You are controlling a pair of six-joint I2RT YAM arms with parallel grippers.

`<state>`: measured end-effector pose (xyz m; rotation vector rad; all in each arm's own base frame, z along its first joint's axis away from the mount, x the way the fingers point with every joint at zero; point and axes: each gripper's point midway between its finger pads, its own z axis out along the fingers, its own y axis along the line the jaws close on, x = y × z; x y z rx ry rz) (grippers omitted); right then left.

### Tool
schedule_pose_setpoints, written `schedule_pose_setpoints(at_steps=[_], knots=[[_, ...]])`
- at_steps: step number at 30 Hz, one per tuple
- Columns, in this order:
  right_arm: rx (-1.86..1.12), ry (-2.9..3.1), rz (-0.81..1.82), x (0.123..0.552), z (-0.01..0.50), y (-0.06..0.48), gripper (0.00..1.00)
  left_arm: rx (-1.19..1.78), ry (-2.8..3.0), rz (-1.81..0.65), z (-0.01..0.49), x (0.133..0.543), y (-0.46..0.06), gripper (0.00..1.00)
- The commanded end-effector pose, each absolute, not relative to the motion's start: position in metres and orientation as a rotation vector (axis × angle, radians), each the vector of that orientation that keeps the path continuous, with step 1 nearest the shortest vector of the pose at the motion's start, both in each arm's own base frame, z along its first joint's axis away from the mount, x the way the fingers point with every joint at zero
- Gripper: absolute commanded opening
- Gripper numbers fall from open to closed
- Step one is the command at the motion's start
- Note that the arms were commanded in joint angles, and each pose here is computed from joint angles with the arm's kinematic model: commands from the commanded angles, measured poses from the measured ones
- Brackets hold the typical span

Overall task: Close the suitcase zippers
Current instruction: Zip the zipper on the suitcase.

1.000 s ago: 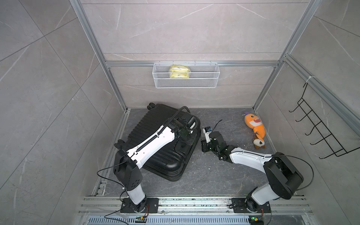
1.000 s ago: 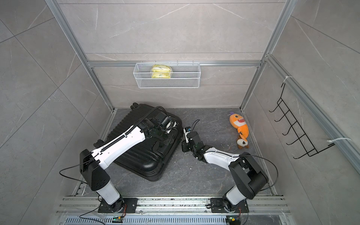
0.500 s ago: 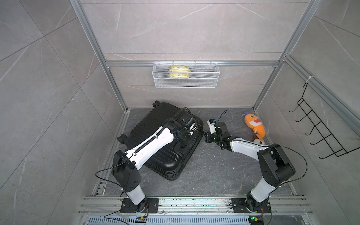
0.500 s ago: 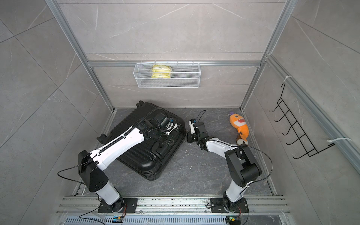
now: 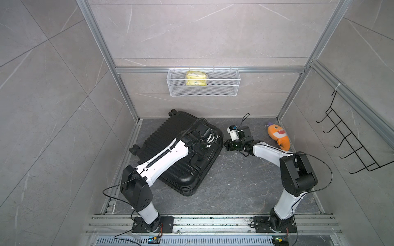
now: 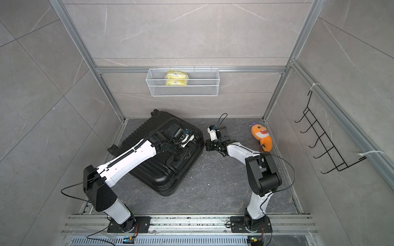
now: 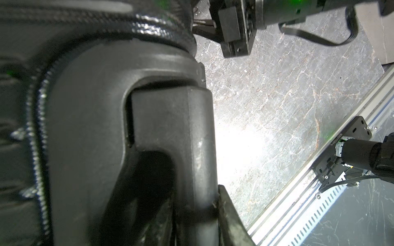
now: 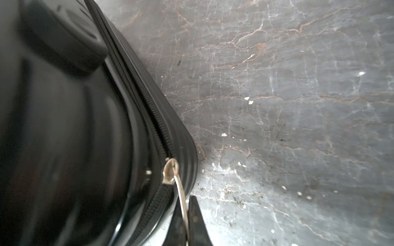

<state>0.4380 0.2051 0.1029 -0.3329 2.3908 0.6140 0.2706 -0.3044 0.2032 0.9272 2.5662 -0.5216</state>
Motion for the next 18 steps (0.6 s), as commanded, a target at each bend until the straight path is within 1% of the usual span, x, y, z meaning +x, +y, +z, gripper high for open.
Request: schedule_pose_setpoints(at_steps=[1,8,10,13,16,18], knots=[[-0.160,2.419,0.299,0.481,0.100,0.127,0.00,1.193,2.585,-0.766,0.218,0.205,-0.305,0.00],[-0.289,2.440,0.299,0.499,0.098,0.127,0.00,1.276,2.578,-0.820,0.213,0.193,-0.313,0.00],[-0.279,2.440,0.268,0.499,0.100,0.122,0.00,1.269,2.590,-0.781,0.210,0.196,-0.310,0.00],[-0.251,2.435,0.222,0.489,0.104,0.111,0.00,1.216,2.611,-0.651,0.206,0.207,-0.299,0.01],[-0.241,2.430,0.198,0.468,0.106,0.104,0.00,1.156,2.616,-0.507,0.203,0.219,-0.286,0.09],[-0.234,2.419,0.201,0.454,0.108,0.101,0.00,1.117,2.620,-0.416,0.199,0.225,-0.276,0.25]])
